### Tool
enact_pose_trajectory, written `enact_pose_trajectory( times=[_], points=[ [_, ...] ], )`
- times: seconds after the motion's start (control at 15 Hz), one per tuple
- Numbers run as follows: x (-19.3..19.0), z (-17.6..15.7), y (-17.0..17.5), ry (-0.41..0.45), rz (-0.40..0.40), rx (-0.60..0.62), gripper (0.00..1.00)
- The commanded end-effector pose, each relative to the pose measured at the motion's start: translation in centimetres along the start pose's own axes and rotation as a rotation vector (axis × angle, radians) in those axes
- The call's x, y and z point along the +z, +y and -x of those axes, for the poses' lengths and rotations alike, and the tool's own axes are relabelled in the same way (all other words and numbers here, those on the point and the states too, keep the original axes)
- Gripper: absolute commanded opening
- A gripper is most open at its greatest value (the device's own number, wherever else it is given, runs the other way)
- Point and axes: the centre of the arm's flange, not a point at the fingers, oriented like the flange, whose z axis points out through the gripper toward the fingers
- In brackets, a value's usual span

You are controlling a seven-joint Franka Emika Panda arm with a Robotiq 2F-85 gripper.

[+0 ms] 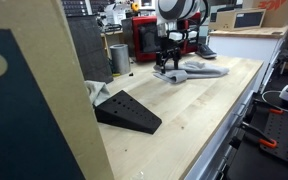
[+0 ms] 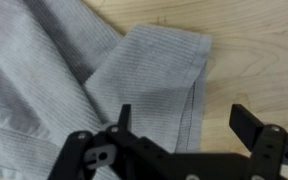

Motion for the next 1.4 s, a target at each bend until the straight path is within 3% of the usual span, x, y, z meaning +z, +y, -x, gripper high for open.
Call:
enact_pose_trajectory(
  times=[0.0,0.27,0.33,0.47,1.07,1.33],
  points=[
    [0.2,0.7,-0.3,-0.081,-0.015,0.029,1.0],
    [0.8,1.3,0.0,-0.145,-0.003,0.032,1.0],
    [1.0,1.4,0.1,-0.158,0.001,0.029,0.75],
    [1.2,1.7,0.1,-0.175,0.005,0.024,0.69],
    [0.4,2.2,-0.5,-0.163,0.033,0.0,0.01],
    [-0.2,4.0,-2.9,-0.211,0.056,-0.024,0.0]
  ],
)
